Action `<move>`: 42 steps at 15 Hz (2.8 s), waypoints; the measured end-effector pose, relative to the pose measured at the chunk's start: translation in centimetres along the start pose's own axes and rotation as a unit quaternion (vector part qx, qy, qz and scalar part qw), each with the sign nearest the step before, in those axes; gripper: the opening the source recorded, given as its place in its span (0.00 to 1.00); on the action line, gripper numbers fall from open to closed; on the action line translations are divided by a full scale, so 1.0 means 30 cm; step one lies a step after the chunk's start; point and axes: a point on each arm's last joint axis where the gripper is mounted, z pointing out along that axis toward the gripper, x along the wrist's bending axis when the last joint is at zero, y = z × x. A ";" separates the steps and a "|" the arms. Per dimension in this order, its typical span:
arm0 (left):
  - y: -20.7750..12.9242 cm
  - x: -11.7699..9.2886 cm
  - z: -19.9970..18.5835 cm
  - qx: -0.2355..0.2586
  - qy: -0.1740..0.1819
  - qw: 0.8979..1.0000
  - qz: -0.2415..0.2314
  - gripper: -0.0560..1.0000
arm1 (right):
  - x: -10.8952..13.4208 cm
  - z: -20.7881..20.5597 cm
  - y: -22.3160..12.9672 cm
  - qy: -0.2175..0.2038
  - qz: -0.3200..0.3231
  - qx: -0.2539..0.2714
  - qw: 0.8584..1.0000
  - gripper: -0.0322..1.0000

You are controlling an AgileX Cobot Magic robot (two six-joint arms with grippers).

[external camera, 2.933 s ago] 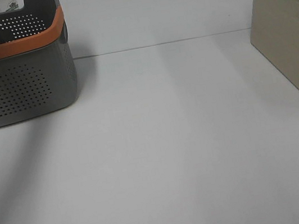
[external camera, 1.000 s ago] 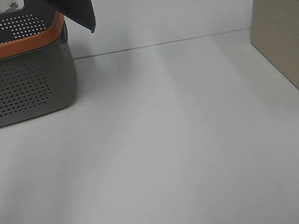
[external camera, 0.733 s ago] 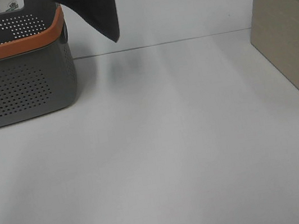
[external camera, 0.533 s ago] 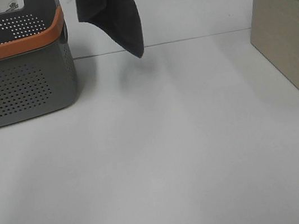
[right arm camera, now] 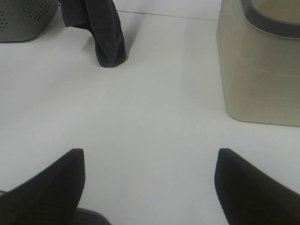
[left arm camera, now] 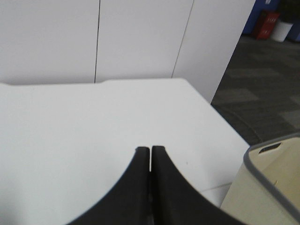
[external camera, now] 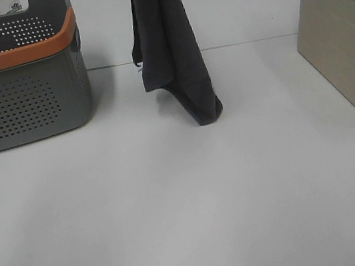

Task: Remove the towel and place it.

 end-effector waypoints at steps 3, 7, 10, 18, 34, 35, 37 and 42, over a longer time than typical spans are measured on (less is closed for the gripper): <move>-0.090 0.018 0.023 0.082 0.019 0.996 0.013 0.05 | 0.000 0.000 0.000 -0.001 0.000 0.000 1.000 0.76; -0.162 0.016 0.026 0.162 0.006 0.986 0.034 0.05 | 0.011 0.000 0.003 0.018 0.011 -0.005 1.000 0.76; -0.197 0.010 0.004 0.226 -0.004 0.971 0.072 0.05 | 0.019 -0.001 0.010 0.032 0.021 -0.016 0.999 0.75; -0.199 -0.085 -0.140 0.188 -0.061 0.974 0.107 0.05 | 0.021 -0.001 0.010 0.035 0.022 -0.016 0.999 0.75; -0.358 -0.077 -0.219 0.244 -0.113 0.956 0.121 0.05 | 0.051 0.050 0.061 0.112 -0.002 0.011 0.994 0.75; -0.370 -0.074 -0.218 0.250 -0.112 0.954 0.121 0.05 | 0.061 0.073 0.098 0.140 0.016 -0.005 0.990 0.75; -0.371 -0.074 -0.215 0.243 -0.112 0.956 0.120 0.05 | 0.068 0.179 0.206 0.202 0.025 -0.043 0.978 0.71; -0.354 -0.080 -0.210 0.219 -0.116 0.962 0.116 0.05 | 0.067 0.370 0.249 0.273 -0.018 -0.003 0.962 0.65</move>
